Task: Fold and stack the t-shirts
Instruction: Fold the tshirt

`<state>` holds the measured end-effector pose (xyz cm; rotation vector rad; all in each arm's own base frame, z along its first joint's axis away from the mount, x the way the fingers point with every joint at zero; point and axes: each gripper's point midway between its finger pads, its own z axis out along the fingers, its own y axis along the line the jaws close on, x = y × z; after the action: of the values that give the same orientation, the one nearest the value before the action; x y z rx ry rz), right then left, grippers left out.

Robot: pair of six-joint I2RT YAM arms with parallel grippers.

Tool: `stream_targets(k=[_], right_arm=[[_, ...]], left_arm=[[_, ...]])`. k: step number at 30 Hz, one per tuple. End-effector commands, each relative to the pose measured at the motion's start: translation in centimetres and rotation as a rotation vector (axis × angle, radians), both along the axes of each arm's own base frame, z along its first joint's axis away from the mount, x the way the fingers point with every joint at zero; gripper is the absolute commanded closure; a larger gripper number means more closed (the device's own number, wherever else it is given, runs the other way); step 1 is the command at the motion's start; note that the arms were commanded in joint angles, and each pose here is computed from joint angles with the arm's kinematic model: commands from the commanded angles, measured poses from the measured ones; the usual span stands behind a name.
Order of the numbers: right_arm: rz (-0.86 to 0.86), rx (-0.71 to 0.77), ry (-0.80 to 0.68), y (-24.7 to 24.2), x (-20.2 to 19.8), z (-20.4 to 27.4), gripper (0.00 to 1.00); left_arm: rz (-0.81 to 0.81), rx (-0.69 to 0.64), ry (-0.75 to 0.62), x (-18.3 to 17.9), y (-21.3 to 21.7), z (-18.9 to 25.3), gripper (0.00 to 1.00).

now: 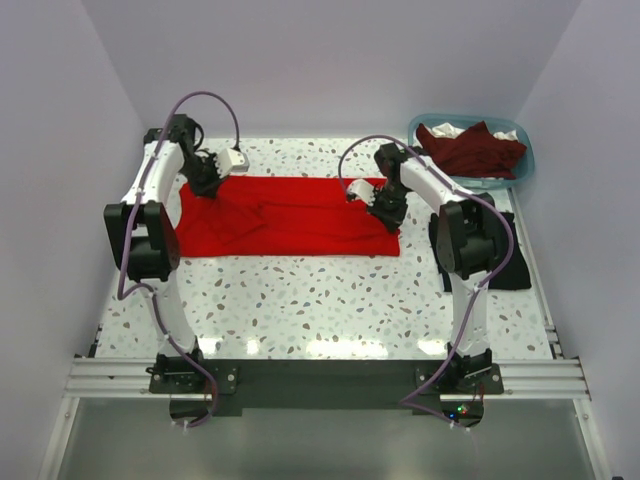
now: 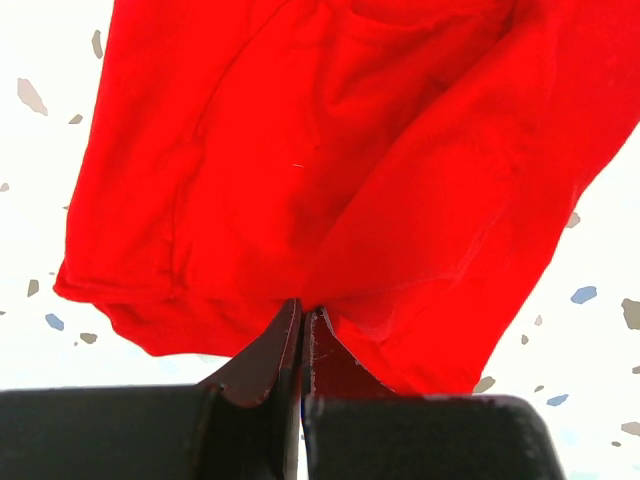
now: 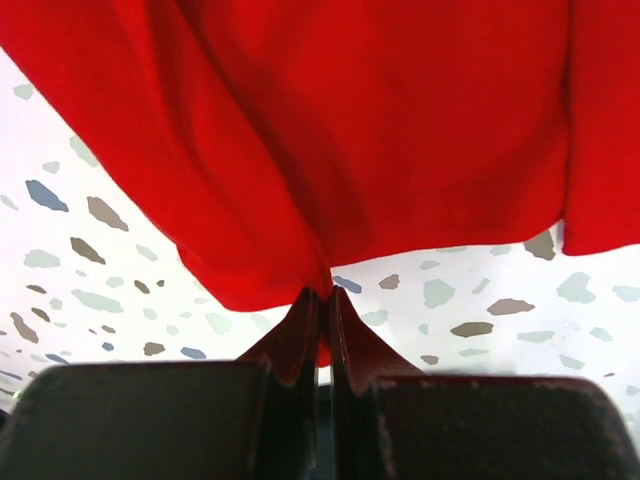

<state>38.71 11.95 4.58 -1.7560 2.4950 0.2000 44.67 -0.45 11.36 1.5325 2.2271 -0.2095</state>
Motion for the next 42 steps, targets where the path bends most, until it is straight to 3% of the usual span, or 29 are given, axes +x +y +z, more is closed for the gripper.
stream_targets(k=[1,13,40,41,42], right_arm=[[0.005,0.006,-0.023,0.2,1.1,0.5,1.00],[0.026,0.025,-0.022,-0.1,0.7,1.7,1.00],[0.014,0.024,-0.086,0.5,4.0,1.1,0.99],[0.011,0.018,-0.083,0.4,4.0,0.9,0.92],[0.003,0.011,-0.082,0.3,4.1,0.7,0.68]], left_arm=[[-0.008,0.012,-0.054,1.4,0.1,1.2,1.00],[-0.030,-0.025,-0.089,0.7,-0.4,4.2,1.00],[0.018,-0.059,-0.084,2.3,0.9,2.3,1.00],[0.030,-0.053,-0.085,2.6,1.1,2.0,1.00],[0.061,-0.054,-0.097,3.2,1.4,1.8,1.00]])
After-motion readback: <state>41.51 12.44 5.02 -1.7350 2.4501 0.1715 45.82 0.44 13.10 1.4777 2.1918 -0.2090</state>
